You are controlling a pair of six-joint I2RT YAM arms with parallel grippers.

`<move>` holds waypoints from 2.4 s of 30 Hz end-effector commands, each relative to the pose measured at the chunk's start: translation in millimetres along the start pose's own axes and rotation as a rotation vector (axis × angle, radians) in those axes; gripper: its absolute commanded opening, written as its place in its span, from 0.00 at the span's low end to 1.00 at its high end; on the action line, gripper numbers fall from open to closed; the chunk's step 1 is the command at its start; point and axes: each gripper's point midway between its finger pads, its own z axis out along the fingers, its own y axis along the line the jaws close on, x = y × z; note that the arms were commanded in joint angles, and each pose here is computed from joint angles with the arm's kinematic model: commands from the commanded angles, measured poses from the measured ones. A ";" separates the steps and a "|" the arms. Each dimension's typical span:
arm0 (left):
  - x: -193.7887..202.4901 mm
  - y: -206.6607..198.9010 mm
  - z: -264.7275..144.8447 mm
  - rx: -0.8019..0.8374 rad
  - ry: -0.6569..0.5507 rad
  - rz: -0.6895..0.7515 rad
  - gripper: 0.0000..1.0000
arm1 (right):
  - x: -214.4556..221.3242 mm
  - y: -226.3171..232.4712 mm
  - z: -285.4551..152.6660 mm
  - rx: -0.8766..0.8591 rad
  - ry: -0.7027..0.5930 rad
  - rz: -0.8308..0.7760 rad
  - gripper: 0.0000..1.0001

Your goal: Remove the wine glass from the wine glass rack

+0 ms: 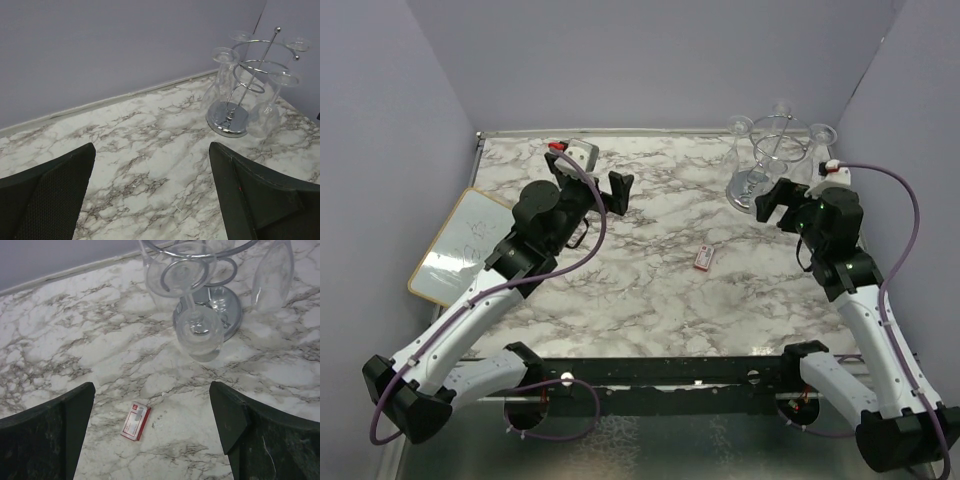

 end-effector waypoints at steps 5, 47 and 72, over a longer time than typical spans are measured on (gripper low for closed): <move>-1.6 -13.2 7.3 0.064 0.050 0.039 0.99 | -32.2 -25.1 4.1 0.053 -0.026 0.110 0.99; 17.9 -14.9 -4.1 0.095 0.058 0.055 0.98 | -47.2 -29.7 63.7 -0.203 0.004 0.934 0.65; 18.5 -14.7 -4.4 0.096 0.060 0.062 0.98 | -39.7 -22.6 83.0 -0.237 -0.005 1.063 0.46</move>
